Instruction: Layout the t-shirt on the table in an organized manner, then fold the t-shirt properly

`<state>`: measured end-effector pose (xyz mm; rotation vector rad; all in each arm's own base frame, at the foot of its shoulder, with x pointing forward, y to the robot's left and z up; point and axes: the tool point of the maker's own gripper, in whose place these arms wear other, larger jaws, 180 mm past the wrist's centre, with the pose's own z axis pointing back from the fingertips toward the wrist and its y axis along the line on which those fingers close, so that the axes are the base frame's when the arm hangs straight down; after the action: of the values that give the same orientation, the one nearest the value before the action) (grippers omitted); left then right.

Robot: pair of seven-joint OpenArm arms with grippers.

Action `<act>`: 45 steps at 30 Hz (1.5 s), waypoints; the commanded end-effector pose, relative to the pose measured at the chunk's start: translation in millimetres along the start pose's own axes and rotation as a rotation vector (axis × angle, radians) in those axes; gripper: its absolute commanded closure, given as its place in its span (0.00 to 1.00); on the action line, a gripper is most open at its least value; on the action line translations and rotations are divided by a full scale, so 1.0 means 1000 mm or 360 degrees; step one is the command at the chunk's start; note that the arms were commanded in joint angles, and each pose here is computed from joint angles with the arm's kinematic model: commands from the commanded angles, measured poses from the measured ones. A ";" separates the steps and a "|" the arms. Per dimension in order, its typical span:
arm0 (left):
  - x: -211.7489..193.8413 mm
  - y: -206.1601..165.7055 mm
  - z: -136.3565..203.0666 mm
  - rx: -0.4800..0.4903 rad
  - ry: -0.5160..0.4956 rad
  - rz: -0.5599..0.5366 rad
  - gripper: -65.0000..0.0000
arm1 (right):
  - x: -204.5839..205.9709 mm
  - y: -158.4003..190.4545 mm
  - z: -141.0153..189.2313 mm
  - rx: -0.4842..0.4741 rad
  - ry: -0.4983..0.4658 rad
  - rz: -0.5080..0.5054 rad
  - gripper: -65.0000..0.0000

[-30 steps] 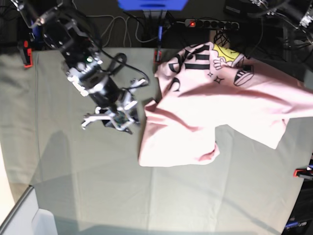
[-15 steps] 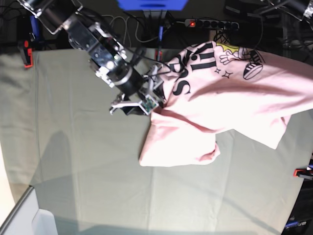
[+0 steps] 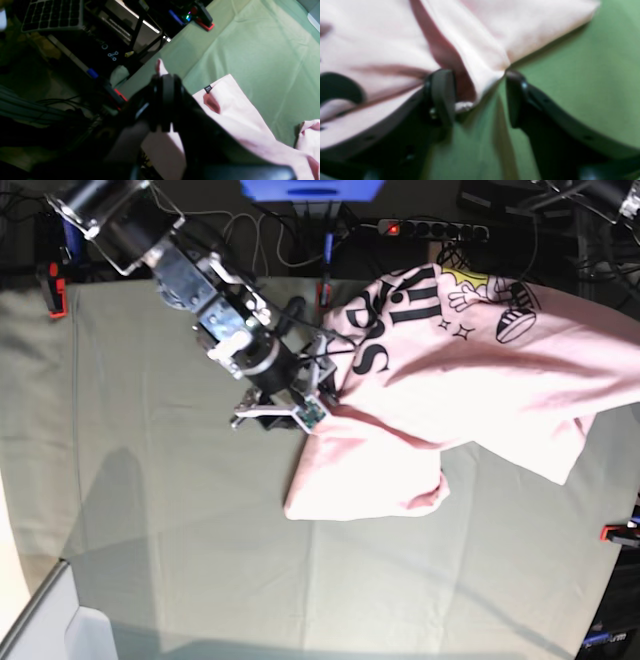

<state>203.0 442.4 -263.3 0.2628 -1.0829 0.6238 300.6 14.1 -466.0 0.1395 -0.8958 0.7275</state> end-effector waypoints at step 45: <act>0.381 -0.398 0.067 -0.0966 -0.1093 -0.0244 1.00 | 0.383 -0.464 0.400 -0.1619 -0.1401 0.0251 1.00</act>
<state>521.0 213.6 111.0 -0.0043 -1.7498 0.0111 498.1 -292.7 128.8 -0.5324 -1.9535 0.2741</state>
